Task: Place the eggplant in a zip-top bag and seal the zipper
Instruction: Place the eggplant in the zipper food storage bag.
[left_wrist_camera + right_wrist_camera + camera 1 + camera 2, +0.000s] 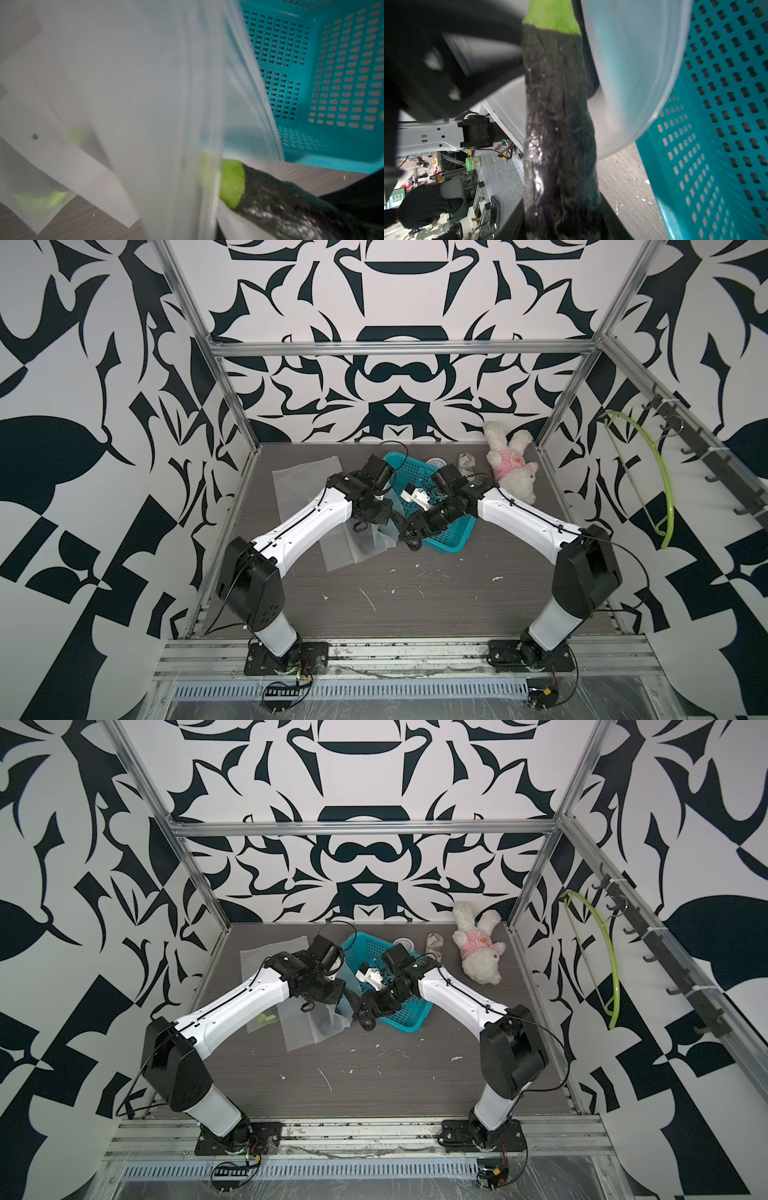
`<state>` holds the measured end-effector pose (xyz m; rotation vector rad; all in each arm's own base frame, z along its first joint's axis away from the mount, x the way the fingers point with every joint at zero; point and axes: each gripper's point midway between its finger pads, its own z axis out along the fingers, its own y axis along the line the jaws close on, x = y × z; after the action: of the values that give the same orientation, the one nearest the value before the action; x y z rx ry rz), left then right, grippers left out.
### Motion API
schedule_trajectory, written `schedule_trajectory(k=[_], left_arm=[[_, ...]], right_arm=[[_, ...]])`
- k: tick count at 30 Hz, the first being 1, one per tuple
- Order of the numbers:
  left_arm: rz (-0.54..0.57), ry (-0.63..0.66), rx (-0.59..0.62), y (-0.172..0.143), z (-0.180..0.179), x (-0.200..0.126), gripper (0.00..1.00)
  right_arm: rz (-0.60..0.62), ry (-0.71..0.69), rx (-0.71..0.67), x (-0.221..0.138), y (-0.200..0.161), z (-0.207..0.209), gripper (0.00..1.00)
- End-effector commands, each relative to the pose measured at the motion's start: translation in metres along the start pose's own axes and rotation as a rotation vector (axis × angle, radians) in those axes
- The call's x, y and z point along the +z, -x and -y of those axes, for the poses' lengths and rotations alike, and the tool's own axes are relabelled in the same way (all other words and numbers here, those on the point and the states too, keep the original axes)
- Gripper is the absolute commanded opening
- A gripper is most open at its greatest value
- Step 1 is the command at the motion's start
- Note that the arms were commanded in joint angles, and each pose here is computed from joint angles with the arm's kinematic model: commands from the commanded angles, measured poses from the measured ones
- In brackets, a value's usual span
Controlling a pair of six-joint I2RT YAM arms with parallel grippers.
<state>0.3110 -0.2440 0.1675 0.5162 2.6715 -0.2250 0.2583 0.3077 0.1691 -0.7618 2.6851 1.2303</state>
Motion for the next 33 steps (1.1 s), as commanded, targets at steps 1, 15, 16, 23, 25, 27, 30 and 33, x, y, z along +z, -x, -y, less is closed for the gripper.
schedule_trajectory(k=[1, 15, 16, 23, 25, 27, 30, 33], left_arm=[[0.011, 0.033, 0.055, -0.006, 0.001, -0.014, 0.00], [0.038, 0.057, 0.137, -0.022, 0.014, -0.029, 0.00], [0.043, 0.051, 0.134, -0.023, 0.014, -0.030, 0.00], [0.030, 0.098, 0.175, -0.034, 0.012, -0.031, 0.00], [0.000, 0.124, 0.197, -0.041, 0.011, -0.027, 0.00], [-0.017, 0.143, 0.214, -0.045, 0.012, -0.021, 0.00], [-0.034, 0.180, 0.259, -0.047, 0.015, -0.016, 0.00], [-0.044, 0.233, 0.281, -0.048, 0.009, -0.015, 0.00]], right_arm=[[0.016, 0.054, -0.046, -0.009, 0.009, -0.020, 0.44], [0.108, 0.159, 0.002, -0.003, 0.039, -0.022, 0.44], [0.119, 0.165, 0.008, -0.004, 0.043, -0.021, 0.44], [0.164, 0.247, 0.051, -0.005, 0.055, -0.029, 0.43], [0.166, 0.267, 0.057, -0.007, 0.055, -0.032, 0.43], [0.167, 0.270, 0.074, -0.006, 0.055, -0.032, 0.43], [0.173, 0.316, 0.102, -0.005, 0.055, -0.035, 0.43], [0.164, 0.307, 0.091, -0.007, 0.050, -0.036, 0.43]])
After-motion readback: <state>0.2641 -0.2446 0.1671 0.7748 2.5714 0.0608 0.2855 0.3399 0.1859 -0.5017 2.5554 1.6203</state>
